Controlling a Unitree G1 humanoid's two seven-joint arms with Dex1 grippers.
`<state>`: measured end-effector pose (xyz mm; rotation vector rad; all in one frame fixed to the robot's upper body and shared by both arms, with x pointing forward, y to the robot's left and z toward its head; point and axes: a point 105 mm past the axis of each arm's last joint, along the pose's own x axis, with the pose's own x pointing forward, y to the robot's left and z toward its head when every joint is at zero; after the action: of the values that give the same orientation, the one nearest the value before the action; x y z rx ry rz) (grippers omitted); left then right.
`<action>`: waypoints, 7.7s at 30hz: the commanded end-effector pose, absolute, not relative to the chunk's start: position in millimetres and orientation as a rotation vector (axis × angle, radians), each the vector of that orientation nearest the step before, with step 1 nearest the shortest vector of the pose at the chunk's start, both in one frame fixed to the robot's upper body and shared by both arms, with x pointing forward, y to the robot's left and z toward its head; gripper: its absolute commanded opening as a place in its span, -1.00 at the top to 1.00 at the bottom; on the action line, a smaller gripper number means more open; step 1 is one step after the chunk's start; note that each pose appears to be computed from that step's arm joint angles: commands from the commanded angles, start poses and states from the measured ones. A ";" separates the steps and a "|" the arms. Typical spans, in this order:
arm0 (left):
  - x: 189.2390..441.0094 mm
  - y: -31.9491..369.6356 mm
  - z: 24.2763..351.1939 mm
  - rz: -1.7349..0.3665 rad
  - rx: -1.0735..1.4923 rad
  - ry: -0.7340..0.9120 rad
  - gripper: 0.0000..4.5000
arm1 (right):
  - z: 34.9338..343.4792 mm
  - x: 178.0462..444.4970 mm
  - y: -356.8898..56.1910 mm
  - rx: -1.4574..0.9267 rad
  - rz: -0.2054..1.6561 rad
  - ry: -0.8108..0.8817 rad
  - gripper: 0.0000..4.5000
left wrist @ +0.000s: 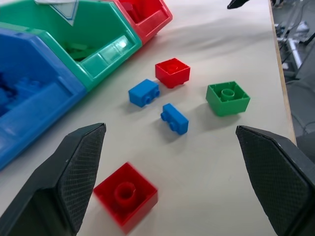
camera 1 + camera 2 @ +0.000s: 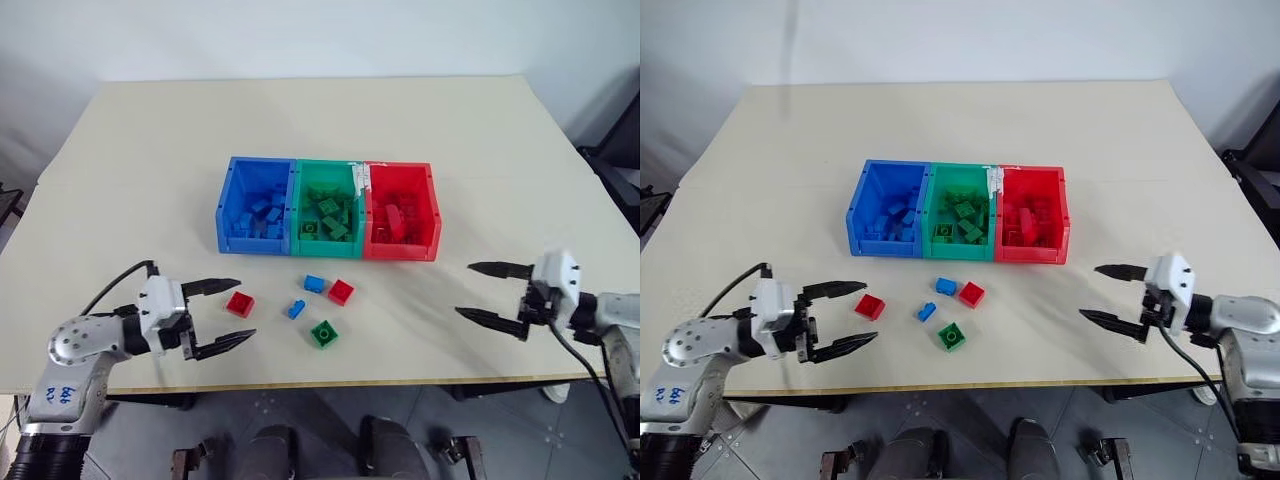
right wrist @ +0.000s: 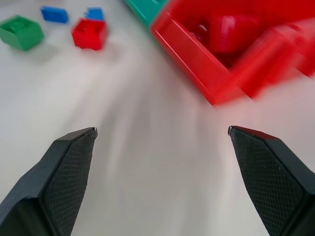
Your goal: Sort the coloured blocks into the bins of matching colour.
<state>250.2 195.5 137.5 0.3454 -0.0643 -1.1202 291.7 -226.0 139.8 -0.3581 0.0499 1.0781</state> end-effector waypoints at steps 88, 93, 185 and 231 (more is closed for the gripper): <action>207.2 232.4 112.2 -0.984 0.320 0.069 -1.00 | 111.9 269.1 -66.2 -0.569 1.708 0.083 -1.00; 200.9 225.2 110.6 -0.958 0.301 0.057 -1.00 | 105.8 275.5 -45.7 -0.579 1.720 0.082 -1.00; 344.1 61.0 141.9 -1.449 0.784 0.212 -0.18 | 158.9 223.9 -203.0 -0.403 1.119 -0.072 -1.00; 396.8 162.1 230.6 -0.743 0.258 -0.140 0.04 | 190.4 282.2 -178.8 -0.292 0.977 -0.352 -1.00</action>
<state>396.5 162.9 217.2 0.2337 -0.0883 -0.7347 283.4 -178.5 182.7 -0.2649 -0.3091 0.9811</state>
